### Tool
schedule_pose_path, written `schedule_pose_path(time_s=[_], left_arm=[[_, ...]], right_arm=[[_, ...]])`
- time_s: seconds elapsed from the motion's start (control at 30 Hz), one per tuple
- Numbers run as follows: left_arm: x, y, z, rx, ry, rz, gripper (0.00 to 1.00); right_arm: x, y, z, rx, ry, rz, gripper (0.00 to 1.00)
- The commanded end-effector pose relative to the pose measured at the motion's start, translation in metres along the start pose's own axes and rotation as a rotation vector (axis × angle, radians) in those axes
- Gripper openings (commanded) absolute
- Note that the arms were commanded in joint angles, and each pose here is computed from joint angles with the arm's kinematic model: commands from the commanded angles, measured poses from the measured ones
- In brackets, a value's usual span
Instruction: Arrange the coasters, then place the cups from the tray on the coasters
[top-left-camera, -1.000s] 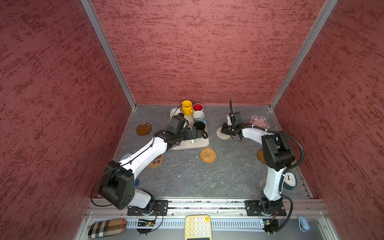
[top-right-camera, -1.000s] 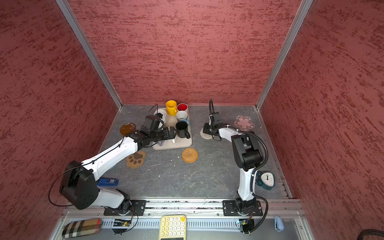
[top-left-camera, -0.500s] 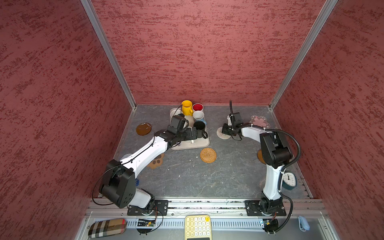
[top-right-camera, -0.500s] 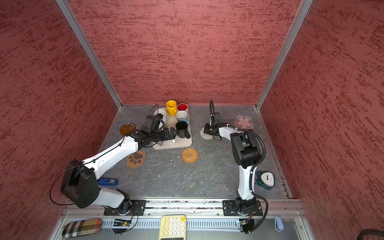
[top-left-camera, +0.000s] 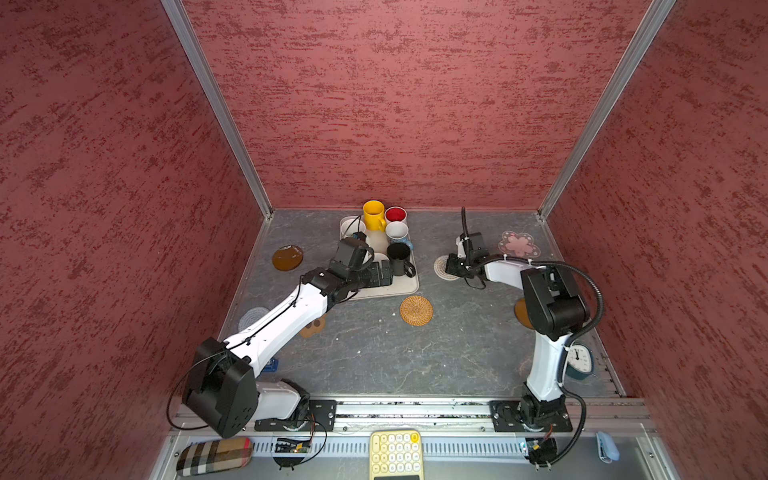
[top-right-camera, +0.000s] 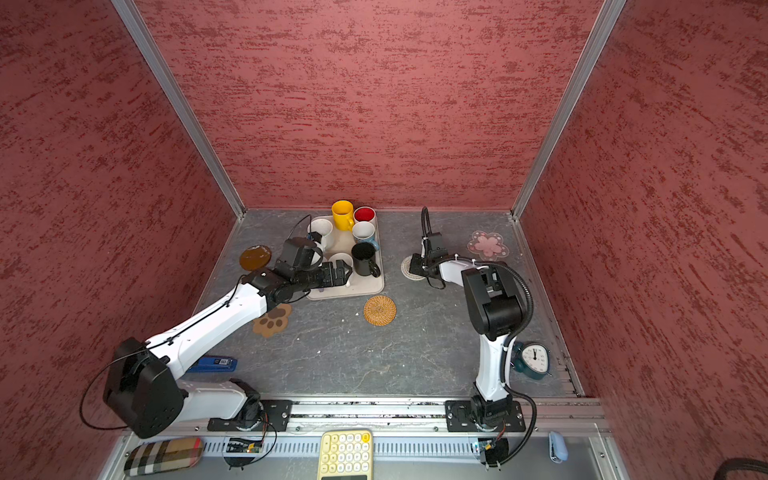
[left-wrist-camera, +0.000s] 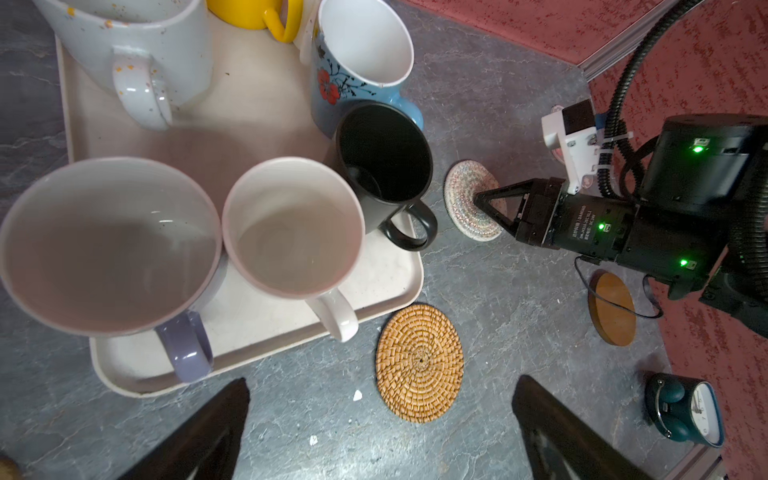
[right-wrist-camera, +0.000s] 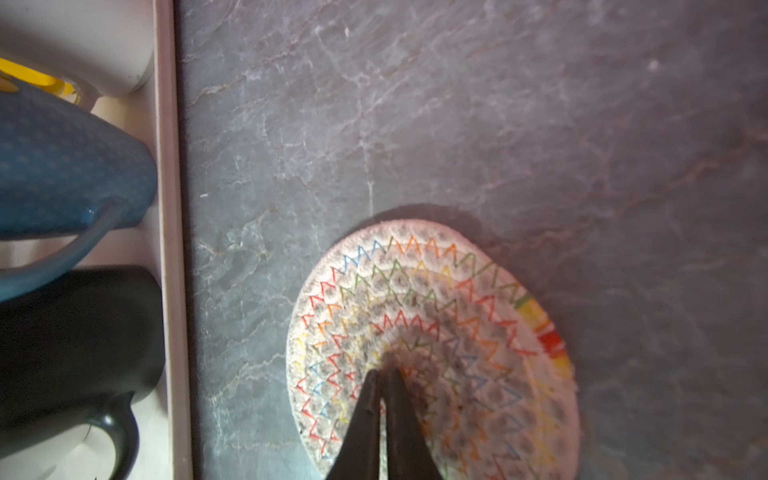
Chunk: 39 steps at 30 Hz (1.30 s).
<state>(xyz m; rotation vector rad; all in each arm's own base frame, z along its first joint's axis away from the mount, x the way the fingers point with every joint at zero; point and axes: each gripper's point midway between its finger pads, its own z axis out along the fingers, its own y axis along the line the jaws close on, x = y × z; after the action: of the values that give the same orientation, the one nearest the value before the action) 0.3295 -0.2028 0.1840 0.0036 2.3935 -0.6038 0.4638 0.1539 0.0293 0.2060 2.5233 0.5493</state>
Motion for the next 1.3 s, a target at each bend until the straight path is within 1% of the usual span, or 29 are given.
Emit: schedule_pose_path(time_s=[0.0,0.23,0.73,1.13,1.27], left_arm=[[0.003,0.006,-0.008,-0.023,-0.019,-0.014,1.0],[0.016,0.015,-0.018,-0.037,-0.024,-0.033,1.0],[0.059,0.039,-0.039,-0.034,-0.039,-0.082,0.99],[0.082,0.049,-0.049,-0.051,-0.039,-0.089,1.0],[0.088,0.05,-0.049,-0.052,-0.035,-0.09,0.99]], right_arm=[[0.025,-0.018,-0.003,0.056,0.054,0.016,0.09],[0.046,-0.021,-0.018,0.06,0.067,0.019,0.08],[0.123,-0.011,-0.047,0.076,0.136,-0.033,0.08],[0.162,-0.005,-0.067,0.073,0.167,-0.059,0.08],[0.167,-0.006,-0.072,0.076,0.164,-0.06,0.08]])
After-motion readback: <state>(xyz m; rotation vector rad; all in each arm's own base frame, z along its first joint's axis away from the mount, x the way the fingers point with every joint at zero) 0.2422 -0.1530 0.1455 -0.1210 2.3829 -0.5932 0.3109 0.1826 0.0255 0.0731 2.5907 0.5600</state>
